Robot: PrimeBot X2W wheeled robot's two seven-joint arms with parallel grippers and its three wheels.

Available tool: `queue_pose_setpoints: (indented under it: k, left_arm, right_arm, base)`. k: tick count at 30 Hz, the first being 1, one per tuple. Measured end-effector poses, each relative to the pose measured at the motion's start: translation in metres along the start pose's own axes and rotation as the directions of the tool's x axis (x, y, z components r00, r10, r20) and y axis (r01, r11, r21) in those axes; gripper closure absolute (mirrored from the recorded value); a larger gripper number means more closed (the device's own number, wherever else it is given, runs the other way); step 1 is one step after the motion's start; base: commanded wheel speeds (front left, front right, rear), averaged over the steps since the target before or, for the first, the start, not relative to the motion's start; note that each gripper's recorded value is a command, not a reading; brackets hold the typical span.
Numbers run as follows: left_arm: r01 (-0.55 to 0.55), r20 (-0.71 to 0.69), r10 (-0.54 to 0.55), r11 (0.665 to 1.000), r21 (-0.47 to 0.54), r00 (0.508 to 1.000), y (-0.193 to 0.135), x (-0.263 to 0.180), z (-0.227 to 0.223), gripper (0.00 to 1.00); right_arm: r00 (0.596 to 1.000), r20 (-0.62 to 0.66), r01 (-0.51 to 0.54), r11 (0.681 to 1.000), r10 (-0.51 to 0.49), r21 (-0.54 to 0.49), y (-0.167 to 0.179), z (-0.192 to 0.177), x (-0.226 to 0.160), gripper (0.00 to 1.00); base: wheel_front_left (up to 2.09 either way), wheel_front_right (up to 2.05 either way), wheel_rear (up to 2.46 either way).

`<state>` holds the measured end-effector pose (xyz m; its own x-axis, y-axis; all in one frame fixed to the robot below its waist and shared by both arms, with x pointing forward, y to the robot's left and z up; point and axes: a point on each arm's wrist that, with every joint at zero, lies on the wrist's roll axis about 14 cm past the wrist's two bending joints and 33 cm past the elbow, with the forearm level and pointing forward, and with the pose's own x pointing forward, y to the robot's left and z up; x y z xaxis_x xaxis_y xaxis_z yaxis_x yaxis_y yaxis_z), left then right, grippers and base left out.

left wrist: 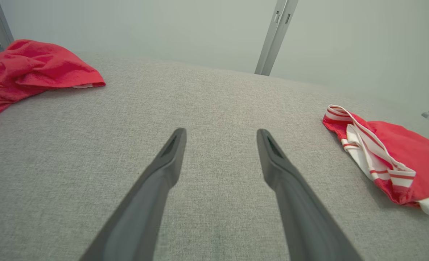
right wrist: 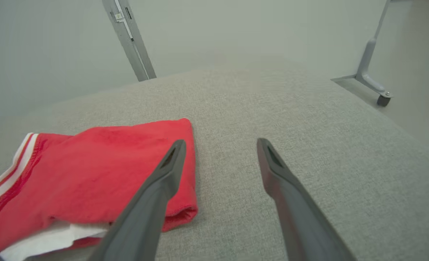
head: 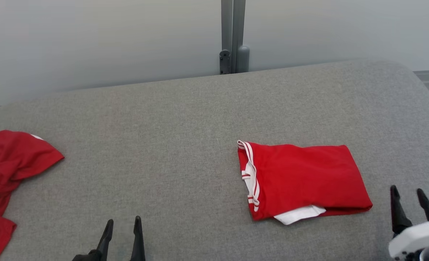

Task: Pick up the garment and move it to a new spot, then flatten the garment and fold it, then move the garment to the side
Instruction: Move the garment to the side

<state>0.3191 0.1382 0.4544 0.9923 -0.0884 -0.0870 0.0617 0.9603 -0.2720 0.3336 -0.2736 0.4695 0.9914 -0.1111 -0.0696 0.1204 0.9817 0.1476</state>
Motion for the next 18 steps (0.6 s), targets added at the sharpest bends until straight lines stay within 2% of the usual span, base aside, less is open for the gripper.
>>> queue_pose_setpoints:
  k: [4, 7, 10, 14, 16, 17, 18]
  left_arm:
    - [0.025, -0.009, -0.025, 1.000, 0.008, 1.000, -0.008, 0.012, -0.002, 0.00]
    - [0.033, -0.024, -0.032, 0.999, 0.009, 0.999, -0.010, 0.021, -0.006, 0.00]
    - [0.028, -0.041, -0.027, 1.000, 0.008, 0.999, -0.009, 0.027, -0.011, 0.00]
    - [0.005, -0.055, -0.005, 1.000, 0.007, 0.998, -0.003, 0.029, -0.015, 0.00]
    - [-0.007, -0.064, 0.008, 1.000, 0.008, 0.998, 0.000, 0.030, -0.018, 0.00]
    - [-0.012, -0.069, 0.012, 1.000, 0.008, 0.998, 0.001, 0.030, -0.019, 0.00]
    - [-0.014, -0.071, 0.015, 1.000, 0.008, 0.997, 0.002, 0.031, -0.020, 0.00]
  right_arm:
    - [0.984, -0.162, -0.051, 0.991, 0.070, 0.121, 0.024, -0.015, 0.042, 0.00]
    - [0.948, -0.301, -0.067, 0.988, 0.107, 0.142, 0.032, -0.036, 0.060, 0.00]
    - [0.902, -0.420, -0.055, 0.992, 0.097, 0.112, 0.026, -0.058, 0.067, 0.00]
    - [0.859, -0.501, -0.048, 0.991, 0.105, 0.126, 0.031, -0.076, 0.078, 0.00]
    - [0.835, -0.533, -0.053, 0.984, 0.136, 0.168, 0.043, -0.087, 0.079, 0.00]
    - [0.824, -0.546, -0.051, 0.980, 0.151, 0.194, 0.048, -0.091, 0.080, 0.33]
    - [0.819, -0.551, -0.050, 0.977, 0.159, 0.207, 0.050, -0.093, 0.082, 0.80]
  base:
    - [0.00, 0.00, 0.00]
    - [0.00, 0.00, 0.00]
    - [0.00, 0.00, 0.00]
    - [0.00, 0.00, 0.00]
    - [0.00, 0.00, 0.00]
    - [0.00, 0.00, 0.00]
    - [0.00, 0.00, 0.00]
